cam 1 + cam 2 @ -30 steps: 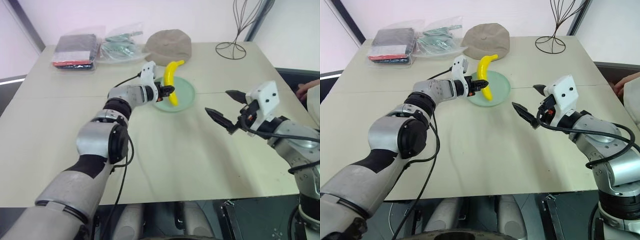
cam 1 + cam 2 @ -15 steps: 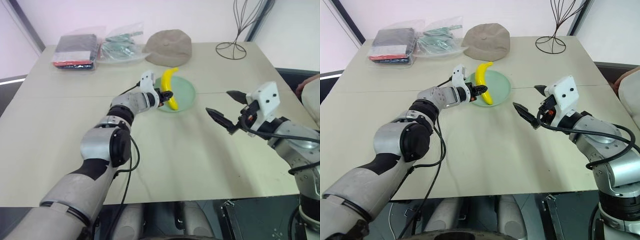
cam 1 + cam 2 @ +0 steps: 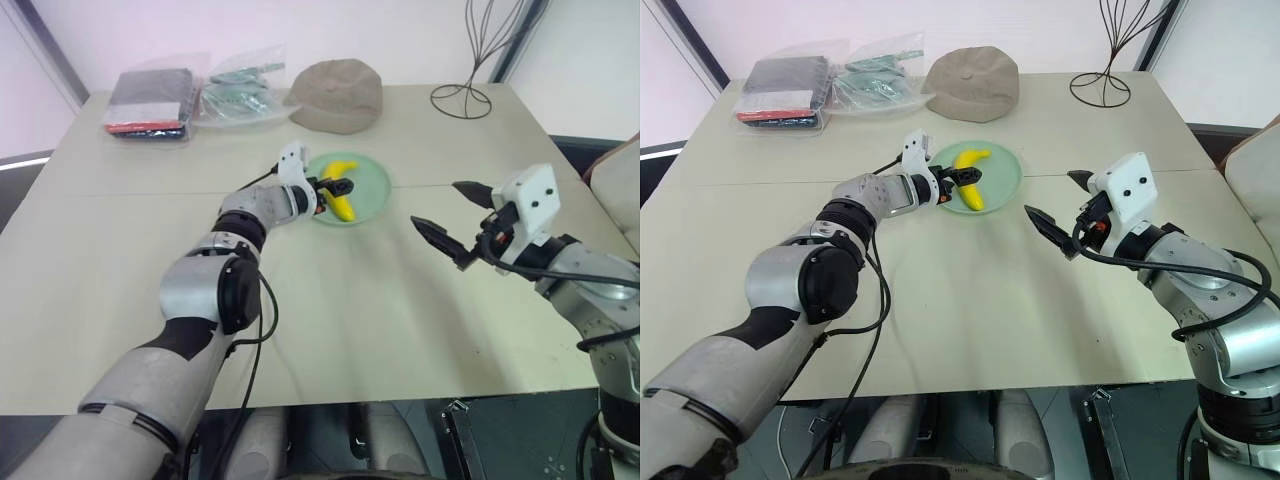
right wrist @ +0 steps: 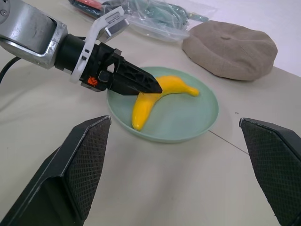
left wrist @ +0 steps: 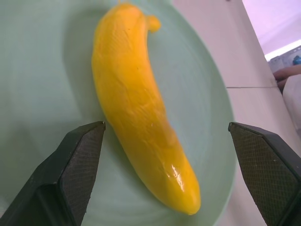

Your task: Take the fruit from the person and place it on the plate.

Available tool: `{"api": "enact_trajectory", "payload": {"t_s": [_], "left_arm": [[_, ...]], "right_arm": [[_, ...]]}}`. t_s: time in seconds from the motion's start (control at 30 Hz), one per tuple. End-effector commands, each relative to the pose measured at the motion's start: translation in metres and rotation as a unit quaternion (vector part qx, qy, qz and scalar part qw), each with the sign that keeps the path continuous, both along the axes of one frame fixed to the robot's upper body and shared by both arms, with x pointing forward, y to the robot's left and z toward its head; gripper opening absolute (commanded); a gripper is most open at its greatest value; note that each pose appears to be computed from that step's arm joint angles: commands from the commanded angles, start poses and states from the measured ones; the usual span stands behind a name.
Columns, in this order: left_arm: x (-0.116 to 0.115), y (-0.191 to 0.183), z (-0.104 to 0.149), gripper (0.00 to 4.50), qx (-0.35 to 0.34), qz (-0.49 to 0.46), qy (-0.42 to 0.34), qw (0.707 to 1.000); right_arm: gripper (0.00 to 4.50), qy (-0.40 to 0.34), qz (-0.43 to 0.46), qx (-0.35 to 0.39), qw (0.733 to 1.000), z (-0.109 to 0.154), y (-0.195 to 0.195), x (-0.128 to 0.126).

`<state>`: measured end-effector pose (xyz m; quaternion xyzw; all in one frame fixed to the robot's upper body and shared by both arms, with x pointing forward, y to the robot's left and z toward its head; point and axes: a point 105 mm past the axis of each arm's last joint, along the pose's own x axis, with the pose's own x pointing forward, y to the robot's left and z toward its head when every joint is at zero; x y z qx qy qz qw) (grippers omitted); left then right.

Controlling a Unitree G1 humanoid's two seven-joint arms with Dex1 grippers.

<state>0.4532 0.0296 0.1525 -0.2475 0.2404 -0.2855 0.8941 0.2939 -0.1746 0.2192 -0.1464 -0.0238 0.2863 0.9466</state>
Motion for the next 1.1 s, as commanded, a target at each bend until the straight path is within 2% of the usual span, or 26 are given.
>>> {"api": "enact_trajectory", "payload": {"t_s": [0.03, 0.2, 0.27, 0.3, 0.4, 0.53, 0.63, 0.7, 0.8, 0.9, 1.1], "left_arm": [[0.006, 0.005, 0.046, 4.38, 0.005, -0.025, -0.069, 0.997], [0.010, 0.025, 0.077, 4.38, -0.001, -0.028, -0.101, 0.995], [0.010, 0.033, 0.085, 4.38, 0.015, -0.034, -0.119, 0.992], [0.010, 0.040, 0.090, 4.38, 0.049, -0.047, -0.148, 0.987], [0.005, 0.062, 0.097, 4.38, 0.168, -0.114, -0.231, 0.952], [-0.018, 0.091, 0.093, 4.38, 0.293, -0.245, -0.319, 0.867], [-0.031, 0.104, 0.095, 4.38, 0.337, -0.283, -0.361, 0.822], [-0.038, 0.110, 0.098, 4.38, 0.347, -0.295, -0.377, 0.806], [-0.043, 0.116, 0.105, 4.38, 0.347, -0.291, -0.393, 0.800], [-0.050, 0.127, 0.111, 4.38, 0.332, -0.268, -0.403, 0.810], [-0.059, 0.136, 0.100, 4.38, 0.317, -0.245, -0.387, 0.830]], "right_arm": [[4.50, -0.029, 0.000, -0.004, 1.000, 0.013, 0.000, -0.003], [4.50, -0.030, 0.004, -0.003, 1.000, 0.014, 0.002, -0.001], [4.50, -0.032, 0.007, -0.002, 0.999, 0.015, 0.002, 0.000], [4.50, -0.032, 0.010, -0.002, 0.999, 0.016, 0.003, 0.001], [4.50, -0.030, 0.020, 0.000, 0.999, 0.017, 0.006, 0.005], [4.50, -0.016, 0.021, 0.006, 1.000, 0.012, 0.006, 0.020], [4.50, -0.003, 0.019, 0.005, 1.000, 0.006, 0.004, 0.030], [4.50, 0.001, 0.021, -0.002, 1.000, 0.002, 0.005, 0.035], [4.50, 0.007, 0.025, -0.007, 1.000, -0.002, 0.005, 0.040], [4.50, 0.009, 0.030, -0.012, 0.999, -0.004, 0.006, 0.044], [4.50, 0.009, 0.035, -0.019, 0.999, -0.006, 0.006, 0.046]]}}
